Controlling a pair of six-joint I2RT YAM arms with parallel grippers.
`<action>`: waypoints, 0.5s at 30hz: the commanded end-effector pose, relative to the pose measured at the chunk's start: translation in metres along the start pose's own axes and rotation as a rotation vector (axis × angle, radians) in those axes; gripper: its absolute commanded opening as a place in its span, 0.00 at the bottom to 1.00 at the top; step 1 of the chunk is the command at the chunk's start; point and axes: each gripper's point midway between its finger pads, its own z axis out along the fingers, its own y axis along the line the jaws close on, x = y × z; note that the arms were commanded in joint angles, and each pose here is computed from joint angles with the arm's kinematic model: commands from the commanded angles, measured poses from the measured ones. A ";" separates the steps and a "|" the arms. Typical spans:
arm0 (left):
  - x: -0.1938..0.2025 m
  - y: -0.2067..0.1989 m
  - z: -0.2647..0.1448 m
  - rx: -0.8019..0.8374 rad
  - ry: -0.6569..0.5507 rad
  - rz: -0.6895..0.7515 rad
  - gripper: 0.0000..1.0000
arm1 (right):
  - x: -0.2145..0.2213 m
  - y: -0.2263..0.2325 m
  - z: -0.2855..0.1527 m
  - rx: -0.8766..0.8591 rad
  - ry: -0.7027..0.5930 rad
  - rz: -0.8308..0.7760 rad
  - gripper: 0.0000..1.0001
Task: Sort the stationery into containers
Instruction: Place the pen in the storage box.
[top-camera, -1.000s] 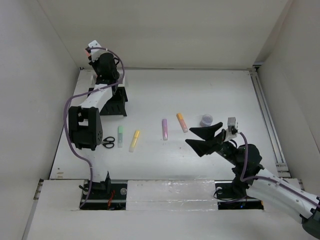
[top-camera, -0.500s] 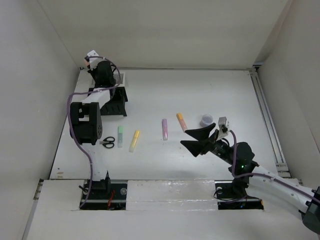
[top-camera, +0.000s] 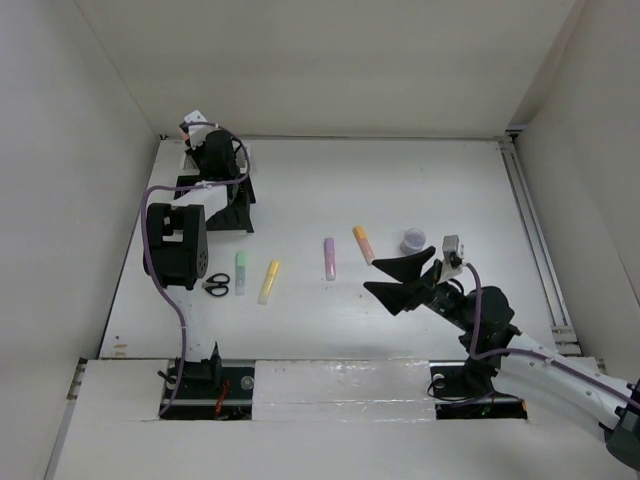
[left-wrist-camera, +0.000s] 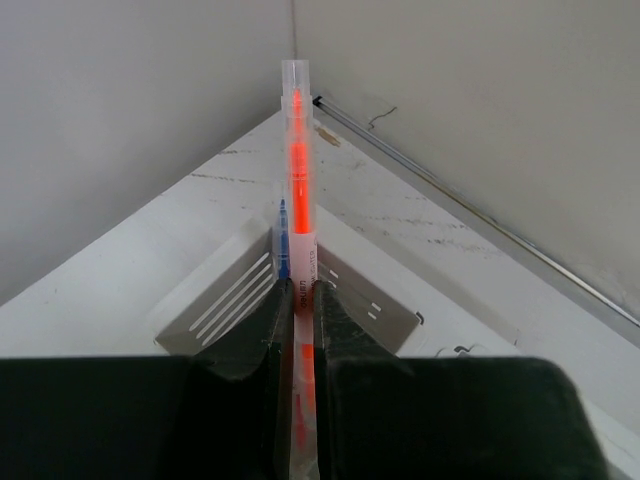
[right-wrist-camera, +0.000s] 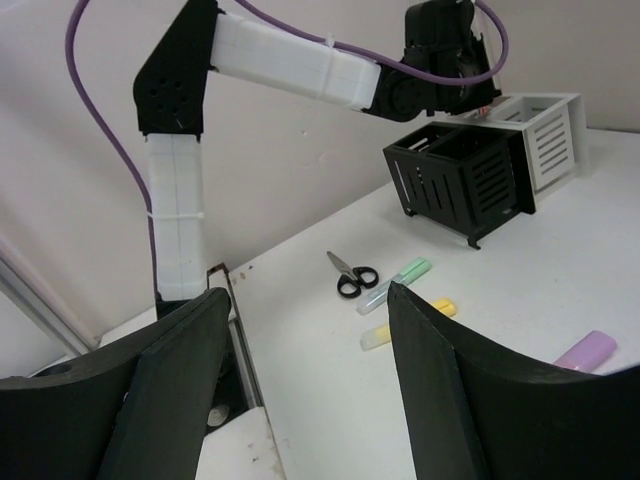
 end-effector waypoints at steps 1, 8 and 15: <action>-0.015 0.002 -0.001 -0.010 -0.030 -0.063 0.00 | -0.014 0.010 0.000 -0.037 -0.050 -0.024 0.70; -0.023 0.005 -0.004 -0.018 -0.037 -0.067 0.36 | -0.015 0.008 -0.002 -0.022 -0.060 -0.005 0.70; -0.058 -0.011 -0.027 0.044 -0.071 -0.116 0.47 | -0.015 0.006 -0.002 -0.013 -0.064 -0.005 0.70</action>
